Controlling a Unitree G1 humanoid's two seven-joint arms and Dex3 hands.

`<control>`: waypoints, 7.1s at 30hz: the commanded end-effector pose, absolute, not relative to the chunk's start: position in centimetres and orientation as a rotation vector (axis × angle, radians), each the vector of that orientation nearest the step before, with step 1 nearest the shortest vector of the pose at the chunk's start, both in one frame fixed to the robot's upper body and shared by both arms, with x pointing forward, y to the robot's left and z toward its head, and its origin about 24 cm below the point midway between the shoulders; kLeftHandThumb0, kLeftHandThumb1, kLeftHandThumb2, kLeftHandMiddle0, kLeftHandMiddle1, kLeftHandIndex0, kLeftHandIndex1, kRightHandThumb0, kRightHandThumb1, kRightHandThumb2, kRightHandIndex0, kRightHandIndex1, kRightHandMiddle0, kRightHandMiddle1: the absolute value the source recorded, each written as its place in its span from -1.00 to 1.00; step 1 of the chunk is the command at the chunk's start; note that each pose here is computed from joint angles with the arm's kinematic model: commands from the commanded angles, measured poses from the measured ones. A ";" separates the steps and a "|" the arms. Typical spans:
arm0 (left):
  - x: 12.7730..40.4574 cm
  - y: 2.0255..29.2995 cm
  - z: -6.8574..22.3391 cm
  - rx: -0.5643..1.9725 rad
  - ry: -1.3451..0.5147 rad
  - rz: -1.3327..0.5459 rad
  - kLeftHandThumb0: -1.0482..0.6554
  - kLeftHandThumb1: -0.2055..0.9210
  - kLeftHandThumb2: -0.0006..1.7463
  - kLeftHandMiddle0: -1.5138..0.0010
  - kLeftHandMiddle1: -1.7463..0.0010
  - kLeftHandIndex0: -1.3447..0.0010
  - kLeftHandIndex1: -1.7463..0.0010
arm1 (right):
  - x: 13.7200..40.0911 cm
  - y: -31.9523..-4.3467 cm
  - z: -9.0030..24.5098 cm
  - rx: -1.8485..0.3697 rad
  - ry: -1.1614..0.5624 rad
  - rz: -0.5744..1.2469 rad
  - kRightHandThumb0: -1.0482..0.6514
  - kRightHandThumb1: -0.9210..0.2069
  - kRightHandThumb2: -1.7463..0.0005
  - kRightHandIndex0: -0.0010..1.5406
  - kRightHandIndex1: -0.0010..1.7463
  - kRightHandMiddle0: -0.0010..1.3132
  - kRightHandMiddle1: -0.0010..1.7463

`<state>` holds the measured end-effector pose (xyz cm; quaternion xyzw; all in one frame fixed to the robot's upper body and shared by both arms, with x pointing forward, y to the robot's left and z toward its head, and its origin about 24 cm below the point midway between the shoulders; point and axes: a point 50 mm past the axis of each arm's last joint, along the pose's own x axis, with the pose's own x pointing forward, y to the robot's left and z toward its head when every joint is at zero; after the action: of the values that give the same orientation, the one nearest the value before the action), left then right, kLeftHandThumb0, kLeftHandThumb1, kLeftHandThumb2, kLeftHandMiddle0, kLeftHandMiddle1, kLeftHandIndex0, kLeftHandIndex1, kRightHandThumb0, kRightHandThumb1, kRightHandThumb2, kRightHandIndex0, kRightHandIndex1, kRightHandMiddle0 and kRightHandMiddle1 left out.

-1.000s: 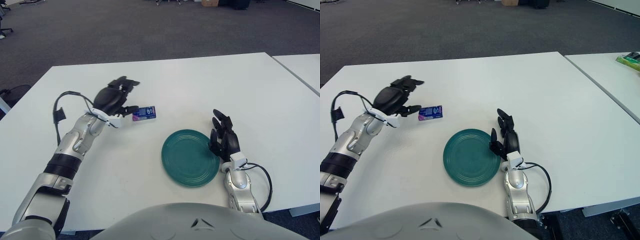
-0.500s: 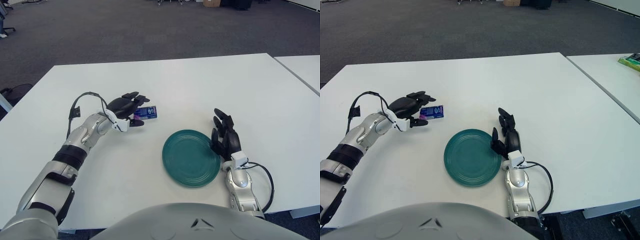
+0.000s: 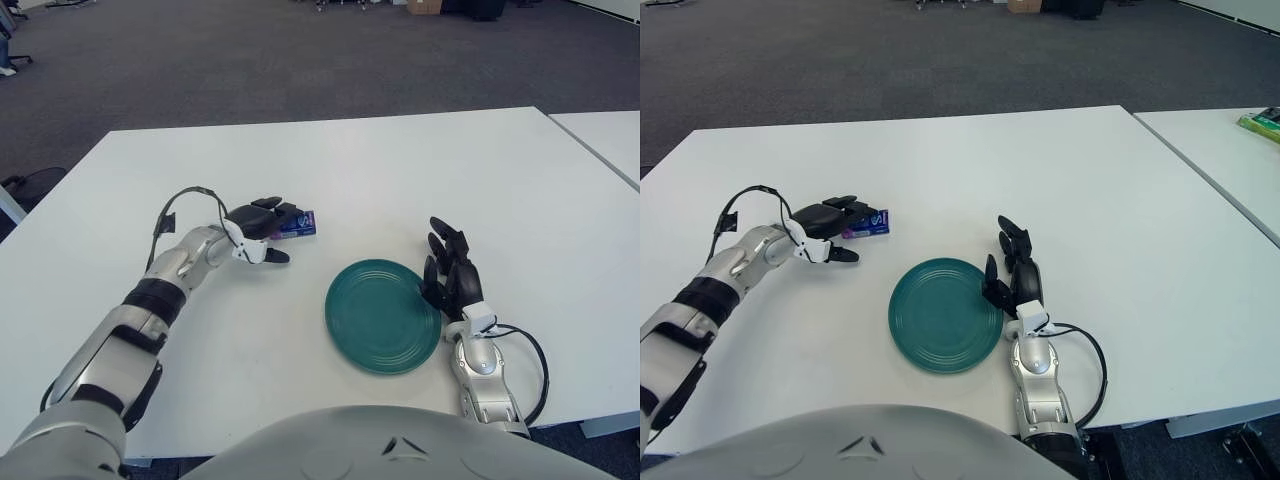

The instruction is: Put the gum into the plate.

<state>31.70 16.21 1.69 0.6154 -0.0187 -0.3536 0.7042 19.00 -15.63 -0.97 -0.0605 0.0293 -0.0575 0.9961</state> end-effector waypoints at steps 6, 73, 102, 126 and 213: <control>32.7 17.0 0.0 1.460 0.050 -0.751 -1.00 1.00 -0.59 0.85 0.98 1.00 0.16 | 15.8 -16.8 -5.4 -0.149 0.361 -0.150 -0.50 -1.00 -0.03 -0.60 -0.98 -1.00 -0.28; 32.2 13.7 -3.3 1.292 0.164 -0.427 -0.29 0.14 0.33 -0.55 -1.00 0.22 -1.00 | 15.9 -18.8 -6.5 -0.043 0.383 -0.181 -0.43 -1.00 0.01 -0.35 -0.94 -0.95 -0.14; 31.7 12.9 7.8 1.014 -0.474 -0.216 -0.28 0.20 0.28 -0.51 -1.00 0.26 -1.00 | 15.8 -19.2 -6.7 -0.045 0.401 -0.181 -0.43 -1.00 0.01 -0.35 -0.96 -0.99 -0.11; 25.4 8.7 10.4 0.991 -0.554 -0.759 -0.28 0.22 0.27 -0.59 -1.00 0.27 -1.00 | 15.9 -19.4 -6.8 -0.043 0.399 -0.203 -0.41 -1.00 0.02 -0.31 -0.95 -0.95 -0.09; 22.8 6.1 7.5 1.028 -0.493 -1.107 -0.81 1.00 -0.05 0.45 0.21 0.83 -0.33 | 16.3 -18.0 -7.5 0.107 0.390 -0.213 -0.34 -1.00 0.01 -0.30 -0.98 -0.98 -0.02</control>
<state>22.37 5.34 7.30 0.4509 -0.2289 -0.5183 0.6897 20.88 -18.22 -1.23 0.0265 0.0134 -0.0806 0.9963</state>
